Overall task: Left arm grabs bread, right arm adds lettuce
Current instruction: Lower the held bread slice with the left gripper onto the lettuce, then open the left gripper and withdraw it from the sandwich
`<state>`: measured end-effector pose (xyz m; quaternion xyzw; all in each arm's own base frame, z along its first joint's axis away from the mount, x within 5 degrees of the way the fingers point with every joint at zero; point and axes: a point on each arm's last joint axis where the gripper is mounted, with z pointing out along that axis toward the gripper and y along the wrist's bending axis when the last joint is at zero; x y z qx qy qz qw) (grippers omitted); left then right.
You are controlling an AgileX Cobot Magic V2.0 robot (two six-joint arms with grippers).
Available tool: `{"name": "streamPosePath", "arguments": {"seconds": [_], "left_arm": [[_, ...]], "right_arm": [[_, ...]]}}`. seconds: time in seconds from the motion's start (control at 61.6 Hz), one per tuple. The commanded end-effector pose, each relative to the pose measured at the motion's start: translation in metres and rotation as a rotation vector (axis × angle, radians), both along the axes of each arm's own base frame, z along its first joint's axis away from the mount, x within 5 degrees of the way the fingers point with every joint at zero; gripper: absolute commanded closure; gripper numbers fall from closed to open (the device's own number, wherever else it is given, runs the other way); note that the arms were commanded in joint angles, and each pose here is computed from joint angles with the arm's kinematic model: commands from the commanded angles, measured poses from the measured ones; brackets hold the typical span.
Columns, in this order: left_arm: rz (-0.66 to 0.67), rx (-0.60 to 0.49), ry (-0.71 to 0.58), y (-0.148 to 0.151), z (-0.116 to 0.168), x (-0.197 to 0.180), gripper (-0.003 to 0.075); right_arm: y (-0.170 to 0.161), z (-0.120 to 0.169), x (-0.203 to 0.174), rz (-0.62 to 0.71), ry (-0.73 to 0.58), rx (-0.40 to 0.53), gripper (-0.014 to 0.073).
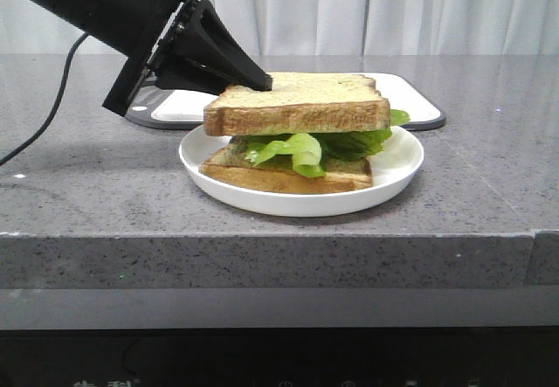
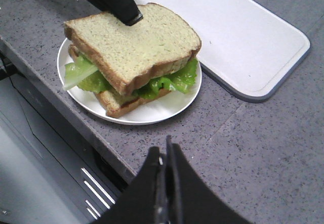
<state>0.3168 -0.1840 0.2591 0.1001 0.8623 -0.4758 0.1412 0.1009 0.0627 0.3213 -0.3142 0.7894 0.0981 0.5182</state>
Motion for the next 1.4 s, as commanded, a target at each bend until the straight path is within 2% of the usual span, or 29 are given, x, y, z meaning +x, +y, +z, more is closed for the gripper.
{"name": "streamPosePath", "arguments": {"seconds": [0.0, 0.114, 0.227, 0.406, 0.585, 0.633, 0.714, 0.861, 1.007, 1.169, 1.283, 1.38], "left_arm": [[-0.019, -0.071, -0.048, -0.004, 0.027, -0.006, 0.0604], [-0.047, -0.037, -0.055, -0.003, 0.024, -0.008, 0.0435], [-0.065, -0.021, -0.043, -0.001, 0.023, -0.009, 0.0342], [-0.069, -0.043, -0.031, 0.016, 0.031, -0.009, 0.0333], [-0.006, -0.052, -0.088, 0.046, 0.053, -0.009, 0.0335], [0.010, -0.041, -0.115, 0.053, 0.060, -0.011, 0.0360], [0.027, -0.023, -0.145, 0.061, 0.066, -0.013, 0.0453], [0.032, 0.014, -0.188, 0.068, 0.074, -0.018, 0.0743], [0.038, 0.032, -0.207, 0.069, 0.076, -0.020, 0.0740], [0.155, 0.193, -0.311, 0.082, 0.086, -0.025, 0.0740], [0.270, 0.339, -0.410, 0.098, 0.093, -0.032, 0.0740], [0.366, 0.419, -0.512, 0.111, 0.103, -0.048, 0.0740]], "right_arm": [[0.000, 0.016, 0.003, -0.008, -0.095, 0.045, 0.0653], [0.000, 0.016, 0.003, -0.008, -0.095, 0.045, 0.0653], [0.000, 0.016, 0.003, -0.008, -0.095, 0.045, 0.0653], [0.000, 0.016, 0.003, -0.008, -0.095, 0.045, 0.0653], [0.000, 0.016, 0.003, -0.008, -0.096, 0.045, 0.0653], [0.000, 0.016, 0.003, -0.008, -0.096, 0.045, 0.0653], [0.000, 0.016, 0.003, -0.008, -0.096, 0.045, 0.0653], [0.000, 0.016, 0.003, -0.008, -0.096, 0.045, 0.0653], [0.000, 0.016, 0.003, -0.008, -0.096, 0.045, 0.0653], [0.000, 0.016, 0.003, -0.014, -0.091, 0.059, 0.0653], [-0.002, 0.019, 0.005, -0.059, -0.089, 0.121, 0.0653], [-0.007, 0.021, 0.009, -0.125, -0.100, 0.165, 0.0653]]}}
